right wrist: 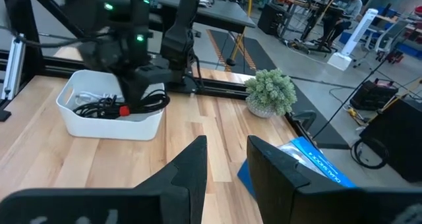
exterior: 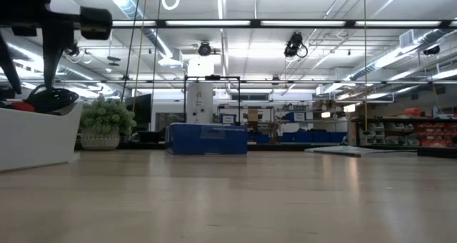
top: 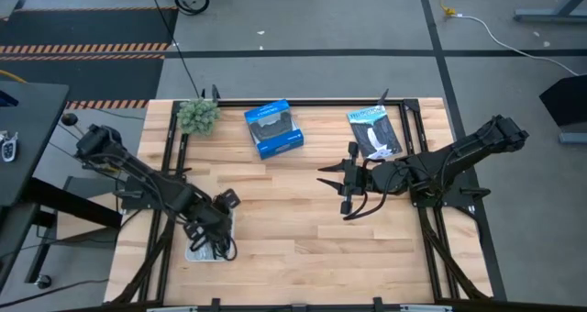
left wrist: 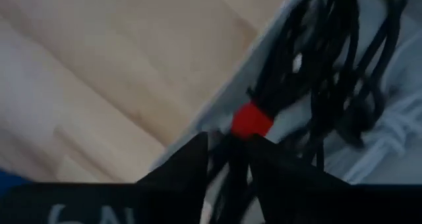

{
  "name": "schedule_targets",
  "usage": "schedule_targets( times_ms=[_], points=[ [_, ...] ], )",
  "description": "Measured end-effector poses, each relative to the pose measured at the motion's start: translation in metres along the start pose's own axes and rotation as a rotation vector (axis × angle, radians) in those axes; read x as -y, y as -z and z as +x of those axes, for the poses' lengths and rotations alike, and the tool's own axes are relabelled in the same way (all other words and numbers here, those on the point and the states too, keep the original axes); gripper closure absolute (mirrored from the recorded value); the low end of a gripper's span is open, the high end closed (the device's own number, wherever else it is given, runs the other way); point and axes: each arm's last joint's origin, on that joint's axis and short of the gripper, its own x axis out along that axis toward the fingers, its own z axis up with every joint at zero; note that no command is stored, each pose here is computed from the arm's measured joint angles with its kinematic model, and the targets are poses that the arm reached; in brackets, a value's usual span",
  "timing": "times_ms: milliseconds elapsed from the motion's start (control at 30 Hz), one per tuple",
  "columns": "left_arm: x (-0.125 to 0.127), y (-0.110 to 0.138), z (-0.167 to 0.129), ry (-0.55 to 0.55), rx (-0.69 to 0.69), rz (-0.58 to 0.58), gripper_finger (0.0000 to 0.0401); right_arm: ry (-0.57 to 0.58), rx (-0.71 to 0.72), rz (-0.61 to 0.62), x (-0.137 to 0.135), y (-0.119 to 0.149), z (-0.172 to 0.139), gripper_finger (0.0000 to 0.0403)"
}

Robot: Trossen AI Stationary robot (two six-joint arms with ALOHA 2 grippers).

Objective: Pick and place USB-C Cables
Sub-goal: Put the black charger cable into the white bin

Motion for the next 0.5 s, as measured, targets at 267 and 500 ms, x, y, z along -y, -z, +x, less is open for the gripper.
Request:
schedule_targets(
  times_ms=[267,500],
  points=[
    [-0.005,-0.019,0.001,0.061,-0.018,0.047,0.0248,0.0,0.0,0.0,0.0,0.0,0.0,0.0289],
    [-0.001,-0.022,0.02,0.163,-0.1,0.12,0.0245,0.0,0.0,0.0,0.0,0.0,0.0,0.0289]
  ],
)
